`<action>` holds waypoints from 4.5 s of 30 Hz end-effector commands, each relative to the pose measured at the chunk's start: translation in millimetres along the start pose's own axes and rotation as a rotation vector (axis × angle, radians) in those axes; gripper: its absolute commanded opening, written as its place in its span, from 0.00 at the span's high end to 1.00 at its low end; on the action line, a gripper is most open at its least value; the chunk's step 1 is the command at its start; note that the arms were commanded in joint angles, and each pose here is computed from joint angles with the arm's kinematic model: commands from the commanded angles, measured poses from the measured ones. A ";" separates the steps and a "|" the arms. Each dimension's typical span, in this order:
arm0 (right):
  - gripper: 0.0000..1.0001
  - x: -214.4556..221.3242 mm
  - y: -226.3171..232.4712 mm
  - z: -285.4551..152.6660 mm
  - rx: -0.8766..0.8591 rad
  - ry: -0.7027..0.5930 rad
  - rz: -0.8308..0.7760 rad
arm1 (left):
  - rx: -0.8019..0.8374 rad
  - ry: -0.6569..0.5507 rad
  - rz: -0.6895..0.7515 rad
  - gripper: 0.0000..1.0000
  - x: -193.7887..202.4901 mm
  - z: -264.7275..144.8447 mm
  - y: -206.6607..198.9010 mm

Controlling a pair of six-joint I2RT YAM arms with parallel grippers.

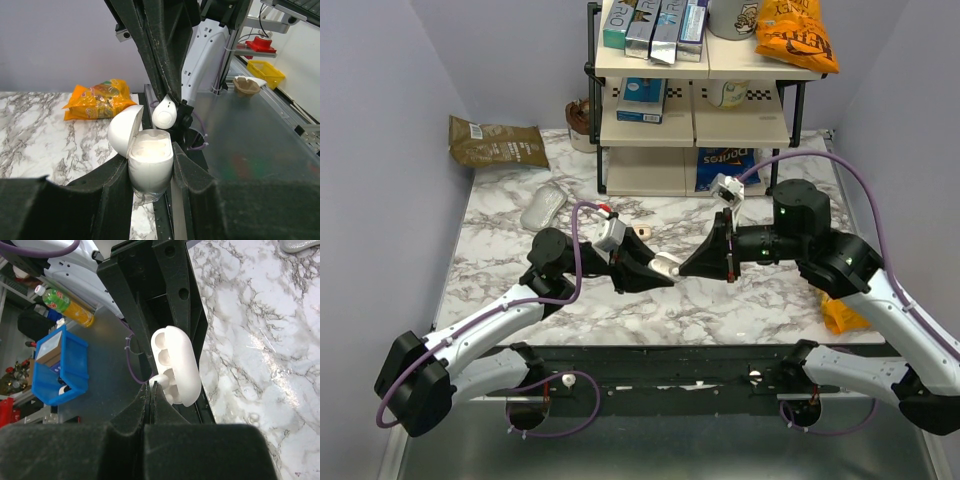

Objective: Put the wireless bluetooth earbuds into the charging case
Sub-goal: Insert the right earbud into the right side groove of the charging case.

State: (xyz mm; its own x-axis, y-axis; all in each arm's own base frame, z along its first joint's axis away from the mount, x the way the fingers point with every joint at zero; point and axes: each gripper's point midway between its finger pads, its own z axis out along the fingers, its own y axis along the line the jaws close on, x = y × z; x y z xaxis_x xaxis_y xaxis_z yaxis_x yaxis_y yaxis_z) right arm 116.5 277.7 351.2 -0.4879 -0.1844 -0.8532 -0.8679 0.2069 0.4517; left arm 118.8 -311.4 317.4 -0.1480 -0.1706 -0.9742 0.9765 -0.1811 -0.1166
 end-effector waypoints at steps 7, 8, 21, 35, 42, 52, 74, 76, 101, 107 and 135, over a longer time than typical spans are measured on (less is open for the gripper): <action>0.99 -4.4 2.3 0.4 -0.013 0.005 -0.007 | 0.040 -0.021 0.065 1.00 -11.9 1.6 -10.4; 0.99 -3.9 1.7 0.6 -0.011 0.006 -0.008 | 0.037 -0.023 0.067 1.00 -12.6 1.9 -9.7; 0.99 7.6 -9.5 2.9 0.028 0.035 0.004 | 0.033 -0.049 0.084 1.00 -25.3 5.8 -9.1; 0.99 6.7 -24.1 3.2 0.106 0.019 -0.004 | 0.024 -0.077 0.083 1.00 -30.4 13.0 -10.3; 0.80 2.1 -24.6 -2.5 0.136 0.001 -0.012 | 0.006 -0.079 0.078 1.00 -28.5 13.1 -6.8; 0.61 -2.2 -25.7 -8.5 0.170 -0.016 -0.014 | -0.004 -0.092 0.072 1.00 -28.8 12.6 -5.7; 0.62 -7.6 -19.1 -28.6 0.312 -0.040 -0.286 | -0.067 -0.105 0.010 1.00 -27.4 15.4 9.1; 0.62 -4.8 -21.4 -23.1 0.313 -0.022 -0.287 | -0.061 -0.104 0.007 1.00 -27.3 17.5 10.8; 0.74 -12.0 -50.9 -17.4 0.454 -0.057 -0.276 | -0.068 -0.098 -0.021 1.00 -32.2 23.1 17.2; 0.82 -10.8 -51.0 -13.3 0.443 -0.051 -0.272 | -0.068 -0.097 -0.019 1.00 -31.6 22.6 16.9; 0.70 -25.5 -35.6 -21.9 0.406 -0.157 -0.242 | -0.120 -0.137 0.008 1.00 -27.5 16.9 23.3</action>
State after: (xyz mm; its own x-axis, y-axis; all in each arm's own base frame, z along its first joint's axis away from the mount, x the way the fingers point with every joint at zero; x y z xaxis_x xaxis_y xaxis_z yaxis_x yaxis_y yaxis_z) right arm 157.3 255.8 348.1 -0.2517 -0.1842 -0.9501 -0.8374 0.5336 0.1184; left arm 147.2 -331.8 331.9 -0.2085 -0.2553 -0.9441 0.9780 -0.0652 -0.1984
